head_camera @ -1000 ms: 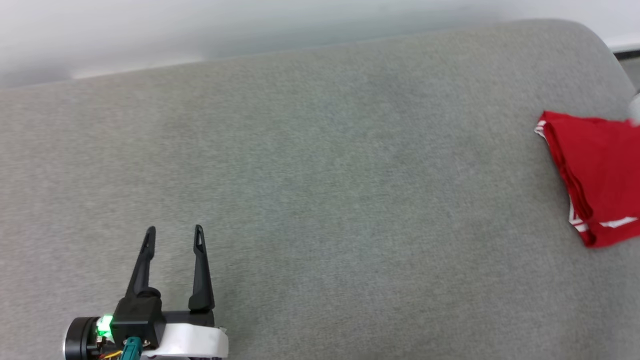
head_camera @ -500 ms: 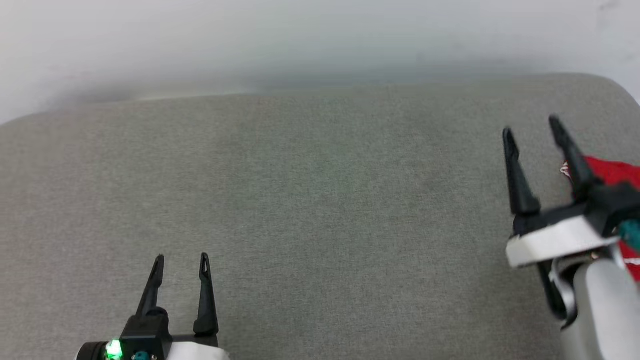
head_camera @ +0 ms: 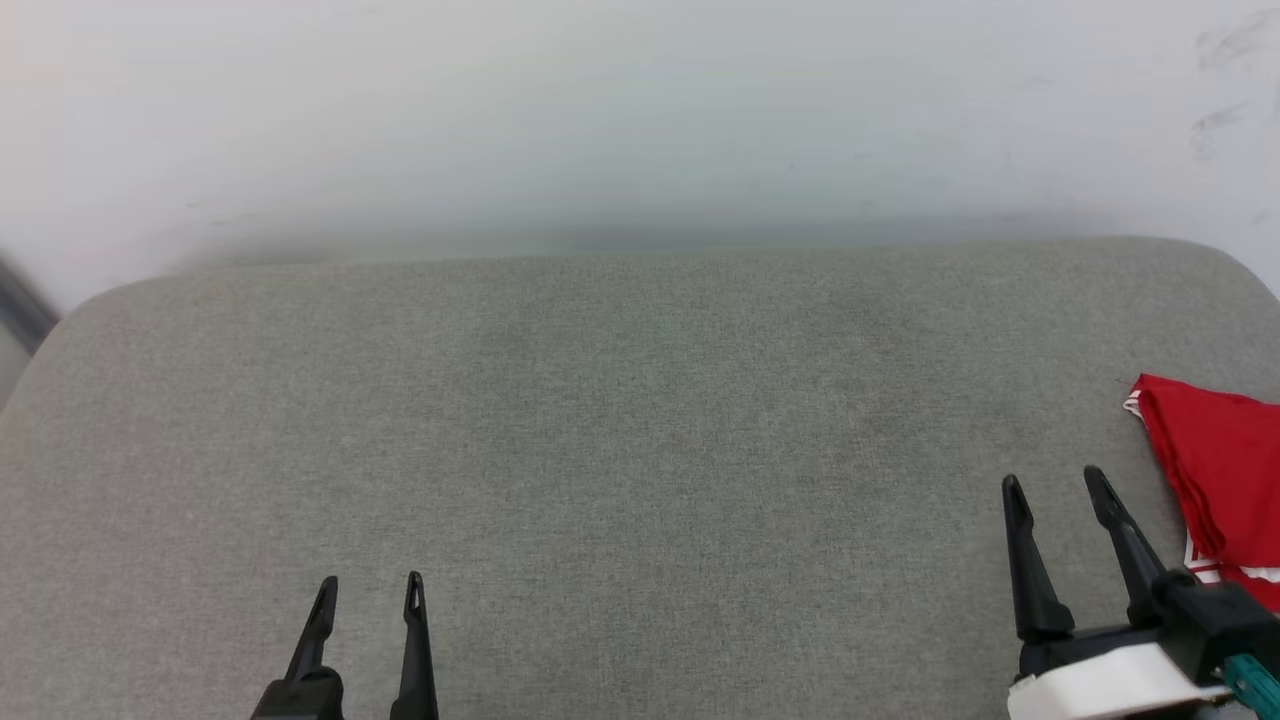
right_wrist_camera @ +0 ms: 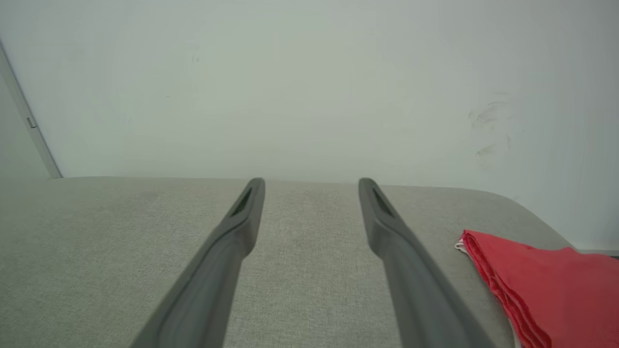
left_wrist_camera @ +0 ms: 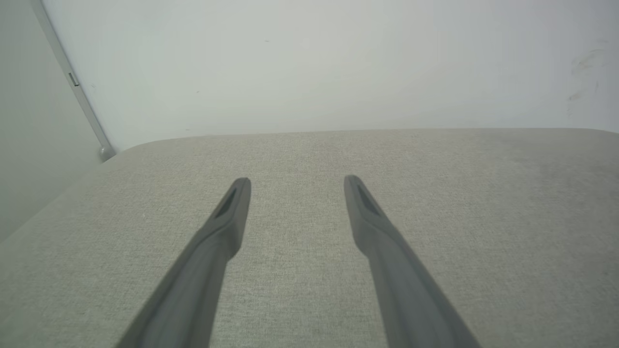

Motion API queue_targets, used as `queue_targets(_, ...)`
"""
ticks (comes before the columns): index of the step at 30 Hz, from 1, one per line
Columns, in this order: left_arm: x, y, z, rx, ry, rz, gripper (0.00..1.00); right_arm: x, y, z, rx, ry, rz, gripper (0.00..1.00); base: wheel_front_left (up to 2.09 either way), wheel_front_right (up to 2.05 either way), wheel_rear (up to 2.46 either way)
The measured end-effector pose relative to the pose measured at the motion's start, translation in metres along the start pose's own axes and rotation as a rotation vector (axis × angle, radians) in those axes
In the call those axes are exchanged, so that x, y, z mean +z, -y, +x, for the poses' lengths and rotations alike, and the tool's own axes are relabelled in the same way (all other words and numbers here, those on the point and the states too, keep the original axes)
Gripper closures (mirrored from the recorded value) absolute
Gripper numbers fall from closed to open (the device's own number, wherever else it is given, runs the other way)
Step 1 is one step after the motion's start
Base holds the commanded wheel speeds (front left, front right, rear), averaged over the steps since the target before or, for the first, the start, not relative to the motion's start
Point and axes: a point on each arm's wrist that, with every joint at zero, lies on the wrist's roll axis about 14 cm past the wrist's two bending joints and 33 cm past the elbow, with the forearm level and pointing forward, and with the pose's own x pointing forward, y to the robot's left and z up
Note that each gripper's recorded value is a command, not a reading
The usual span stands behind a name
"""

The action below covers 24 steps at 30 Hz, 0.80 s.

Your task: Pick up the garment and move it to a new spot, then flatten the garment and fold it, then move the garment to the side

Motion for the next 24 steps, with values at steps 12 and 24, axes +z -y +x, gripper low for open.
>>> queue_targets(12, 0.000, -0.007, -0.015, 0.016, 0.001, -0.011, 0.00, -0.005, 0.011, -0.034, -0.055, -0.022, 0.055, 0.00, 0.00, 0.00, 0.00)
queue_targets(24, -0.006, -0.010, -0.019, 0.023, -0.021, -0.019, 1.00, -0.012, 0.008, -0.040, -0.055, -0.048, 0.079, 1.00, 0.00, 0.00, 0.00)
